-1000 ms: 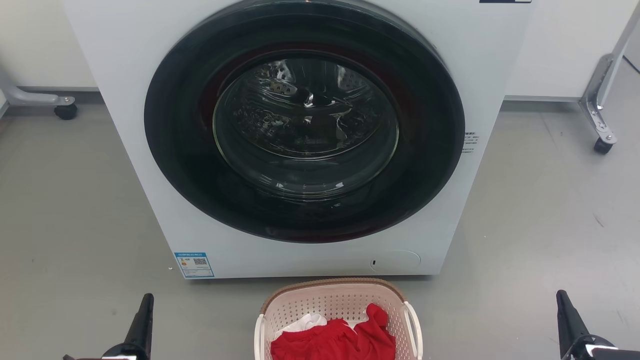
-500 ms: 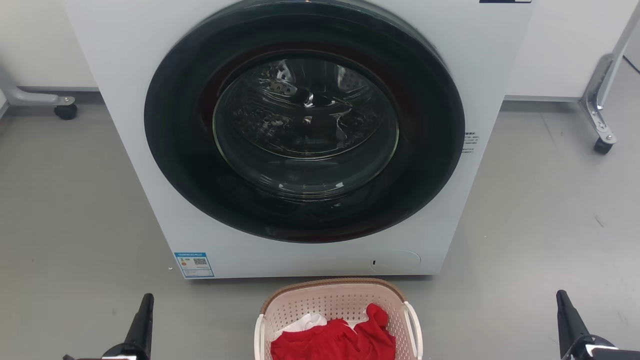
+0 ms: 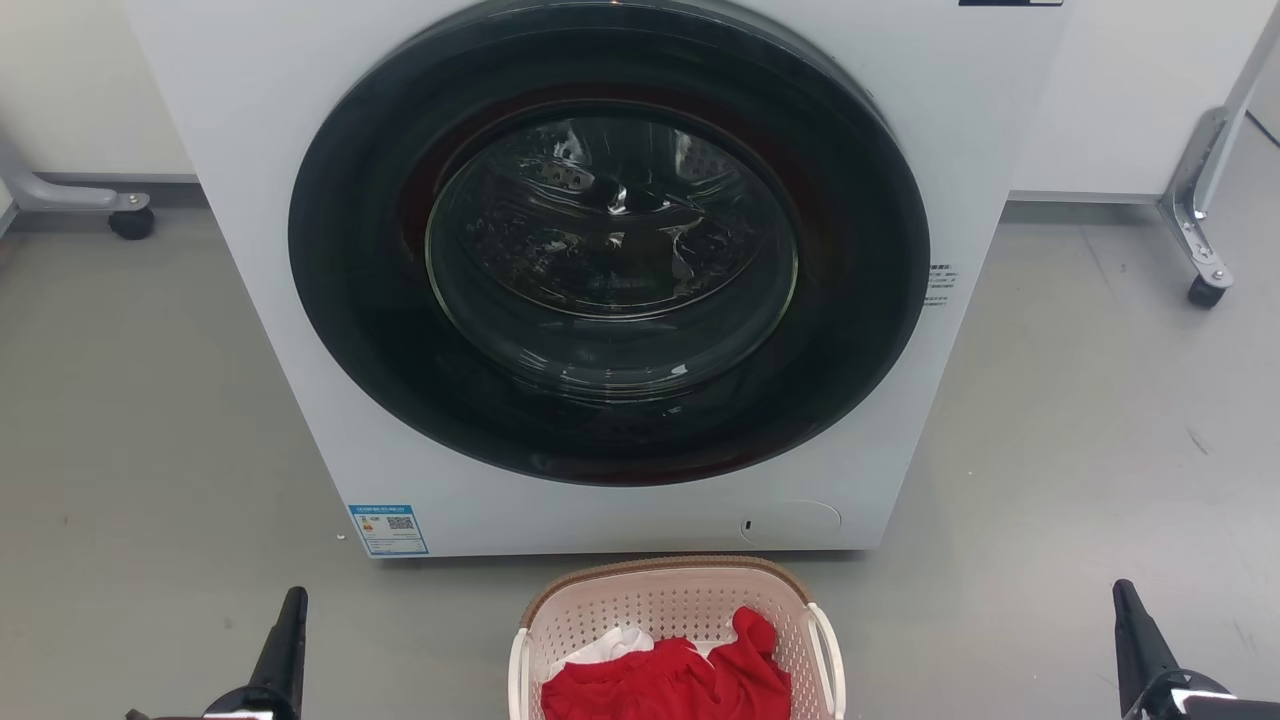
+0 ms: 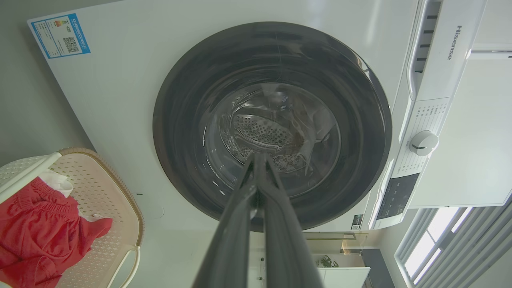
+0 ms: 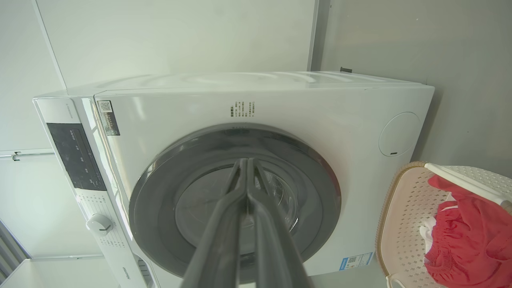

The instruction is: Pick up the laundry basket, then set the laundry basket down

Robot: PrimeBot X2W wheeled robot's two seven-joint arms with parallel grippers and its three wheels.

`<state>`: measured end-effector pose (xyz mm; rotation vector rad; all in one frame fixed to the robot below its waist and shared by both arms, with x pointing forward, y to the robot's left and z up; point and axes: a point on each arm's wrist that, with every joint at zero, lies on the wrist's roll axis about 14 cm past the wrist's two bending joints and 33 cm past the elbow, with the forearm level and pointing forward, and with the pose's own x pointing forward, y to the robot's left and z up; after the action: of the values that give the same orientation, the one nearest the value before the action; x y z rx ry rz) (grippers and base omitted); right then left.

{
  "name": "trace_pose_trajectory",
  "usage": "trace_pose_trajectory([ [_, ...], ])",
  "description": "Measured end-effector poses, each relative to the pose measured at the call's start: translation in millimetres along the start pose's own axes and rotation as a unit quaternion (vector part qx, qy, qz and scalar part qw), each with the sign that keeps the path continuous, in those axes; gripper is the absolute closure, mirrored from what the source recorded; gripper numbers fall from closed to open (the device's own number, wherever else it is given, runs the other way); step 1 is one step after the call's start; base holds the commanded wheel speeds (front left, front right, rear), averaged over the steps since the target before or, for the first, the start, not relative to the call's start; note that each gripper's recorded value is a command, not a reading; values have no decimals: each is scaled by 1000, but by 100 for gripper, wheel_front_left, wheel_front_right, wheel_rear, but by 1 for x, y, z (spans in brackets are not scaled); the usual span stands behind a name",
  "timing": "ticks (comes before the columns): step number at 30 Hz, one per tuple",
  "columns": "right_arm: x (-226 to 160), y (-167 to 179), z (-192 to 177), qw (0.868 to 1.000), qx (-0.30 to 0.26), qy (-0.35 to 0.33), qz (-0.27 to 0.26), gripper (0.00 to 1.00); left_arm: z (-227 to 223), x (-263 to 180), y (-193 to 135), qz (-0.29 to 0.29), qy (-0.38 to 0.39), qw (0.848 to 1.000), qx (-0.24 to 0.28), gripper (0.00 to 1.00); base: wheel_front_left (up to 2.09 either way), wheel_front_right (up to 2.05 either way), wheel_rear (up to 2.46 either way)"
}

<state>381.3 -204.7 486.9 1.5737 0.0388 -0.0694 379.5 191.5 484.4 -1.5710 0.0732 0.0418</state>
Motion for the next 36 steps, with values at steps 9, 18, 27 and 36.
trace_pose_trajectory([
  [9,0,0,0,1000,0,0,0,100,0,0,0,0,0,1000,0,100,0,0,0],
  [18,0,0,0,1000,0,0,1,100,0,0,0,0,0,1000,0,100,0,0,0],
  [27,0,0,0,1000,0,0,1,100,0,0,0,0,0,1000,0,100,0,0,0],
  [36,0,0,0,1000,0,0,1,100,0,0,0,0,0,1000,0,100,0,0,0],
])
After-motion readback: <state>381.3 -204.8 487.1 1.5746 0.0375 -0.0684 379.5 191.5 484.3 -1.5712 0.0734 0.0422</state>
